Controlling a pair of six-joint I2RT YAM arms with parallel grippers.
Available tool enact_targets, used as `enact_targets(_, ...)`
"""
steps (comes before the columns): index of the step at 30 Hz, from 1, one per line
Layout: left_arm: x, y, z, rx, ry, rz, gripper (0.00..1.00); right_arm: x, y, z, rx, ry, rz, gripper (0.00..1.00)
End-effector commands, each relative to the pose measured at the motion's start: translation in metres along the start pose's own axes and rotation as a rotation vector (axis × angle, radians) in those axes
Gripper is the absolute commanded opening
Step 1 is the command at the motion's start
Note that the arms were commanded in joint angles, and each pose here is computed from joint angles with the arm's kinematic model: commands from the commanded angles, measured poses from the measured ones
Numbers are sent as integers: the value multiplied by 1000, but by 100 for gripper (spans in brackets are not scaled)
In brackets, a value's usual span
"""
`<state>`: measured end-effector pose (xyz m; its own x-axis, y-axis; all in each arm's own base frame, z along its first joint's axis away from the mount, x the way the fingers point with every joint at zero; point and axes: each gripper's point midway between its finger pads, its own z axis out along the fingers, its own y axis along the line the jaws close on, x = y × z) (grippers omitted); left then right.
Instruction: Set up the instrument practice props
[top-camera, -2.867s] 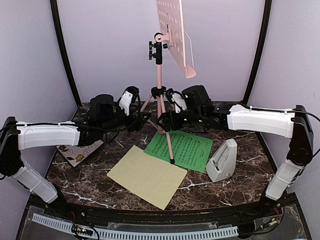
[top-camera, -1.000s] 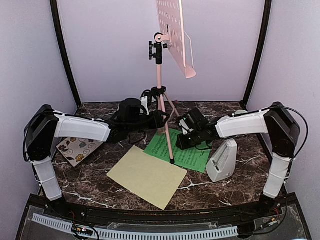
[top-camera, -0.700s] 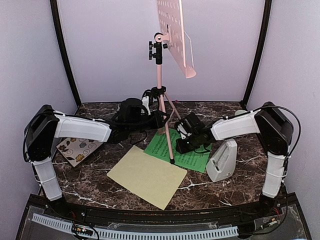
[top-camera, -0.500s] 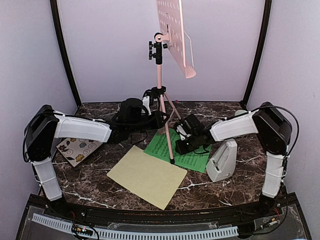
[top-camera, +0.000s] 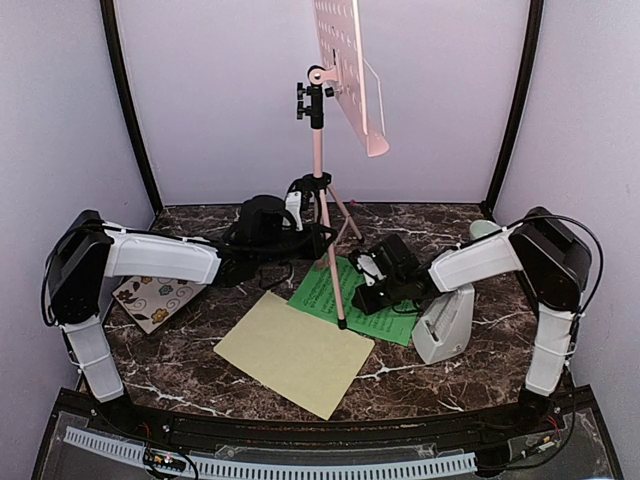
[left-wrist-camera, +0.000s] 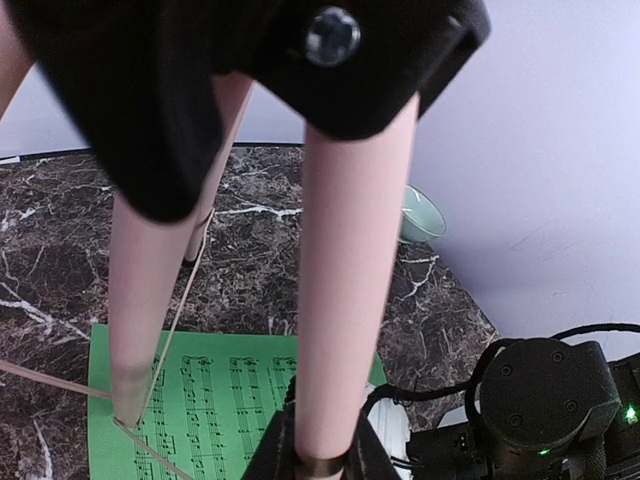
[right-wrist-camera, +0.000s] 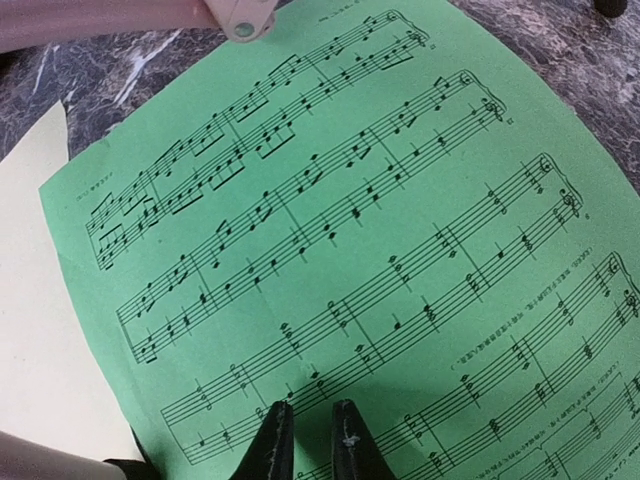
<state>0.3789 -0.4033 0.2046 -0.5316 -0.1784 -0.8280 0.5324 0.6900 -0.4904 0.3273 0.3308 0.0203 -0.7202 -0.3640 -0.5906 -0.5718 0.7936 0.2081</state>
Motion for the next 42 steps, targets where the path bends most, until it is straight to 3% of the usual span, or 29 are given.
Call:
enact_targets(1,-35,-8,-20,2,-80,-68,0,59,17,3,-76,178,-35,15)
enact_targets(18,-50,-19,-40,25,-84,-3,0,93,53,-8,-175,236,-117,12)
enact_targets(34,-61,-25,-54,56,-80,30,0,98,20,-3,5,265,-151,10)
enact_targets(42,-61,-22,-54,64,-72,38,0,110,65,-7,-117,267,-261,10)
